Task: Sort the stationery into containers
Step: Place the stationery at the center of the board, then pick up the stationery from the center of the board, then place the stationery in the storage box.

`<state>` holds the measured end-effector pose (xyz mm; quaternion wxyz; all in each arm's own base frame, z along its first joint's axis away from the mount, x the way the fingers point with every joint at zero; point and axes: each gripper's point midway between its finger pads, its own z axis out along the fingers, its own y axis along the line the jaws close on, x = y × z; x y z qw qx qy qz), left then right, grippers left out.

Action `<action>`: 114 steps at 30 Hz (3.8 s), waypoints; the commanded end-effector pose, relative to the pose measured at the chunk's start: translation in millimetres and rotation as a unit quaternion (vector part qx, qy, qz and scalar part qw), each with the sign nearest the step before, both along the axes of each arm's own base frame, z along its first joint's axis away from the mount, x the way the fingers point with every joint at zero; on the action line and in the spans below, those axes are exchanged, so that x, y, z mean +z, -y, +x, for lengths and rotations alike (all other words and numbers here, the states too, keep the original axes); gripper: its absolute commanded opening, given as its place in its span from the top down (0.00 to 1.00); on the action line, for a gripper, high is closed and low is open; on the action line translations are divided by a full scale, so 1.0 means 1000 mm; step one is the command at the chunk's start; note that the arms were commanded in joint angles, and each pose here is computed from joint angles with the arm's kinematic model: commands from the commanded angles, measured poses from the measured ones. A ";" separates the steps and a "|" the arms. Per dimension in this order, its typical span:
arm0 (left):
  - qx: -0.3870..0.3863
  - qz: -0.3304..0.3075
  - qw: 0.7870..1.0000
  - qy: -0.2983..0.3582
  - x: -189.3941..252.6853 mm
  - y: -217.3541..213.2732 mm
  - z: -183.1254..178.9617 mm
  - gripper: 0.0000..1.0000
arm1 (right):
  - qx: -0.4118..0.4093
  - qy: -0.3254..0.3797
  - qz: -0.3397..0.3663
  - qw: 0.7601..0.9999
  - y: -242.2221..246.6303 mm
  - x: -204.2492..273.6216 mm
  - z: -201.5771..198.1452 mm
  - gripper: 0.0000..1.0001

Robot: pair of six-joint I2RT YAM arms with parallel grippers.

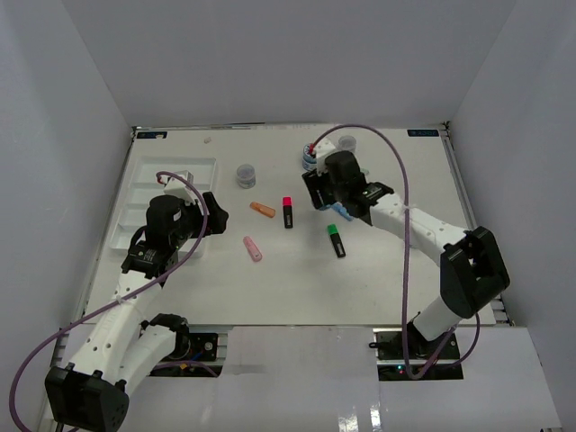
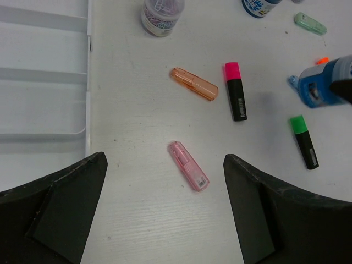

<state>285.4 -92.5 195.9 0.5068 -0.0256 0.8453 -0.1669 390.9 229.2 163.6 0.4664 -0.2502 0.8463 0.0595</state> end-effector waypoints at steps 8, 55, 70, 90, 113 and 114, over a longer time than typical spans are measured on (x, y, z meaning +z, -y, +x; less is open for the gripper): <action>-0.025 -0.012 1.000 0.006 0.000 0.010 -0.001 0.02 | 0.147 -0.018 -0.020 0.989 -0.114 -0.039 -0.113 0.65; -0.147 0.118 0.974 -0.122 -0.086 0.199 -0.023 0.02 | -0.084 0.149 0.169 0.971 0.081 0.024 -0.183 0.10; -0.113 0.148 0.973 -0.134 -0.106 0.199 -0.020 0.35 | -0.083 0.139 0.148 0.976 0.080 0.009 -0.182 0.10; 0.214 0.098 0.971 -0.041 0.036 -0.055 0.147 0.48 | -0.023 0.109 0.154 0.982 0.056 -0.008 -0.191 0.10; 0.342 0.065 0.934 -0.080 -0.041 -0.234 0.296 0.48 | 0.044 0.064 0.139 0.987 0.029 -0.054 -0.201 0.10; 0.340 0.066 0.934 -0.083 -0.045 -0.234 0.297 0.47 | 0.044 0.063 0.139 0.987 0.028 -0.054 -0.201 0.10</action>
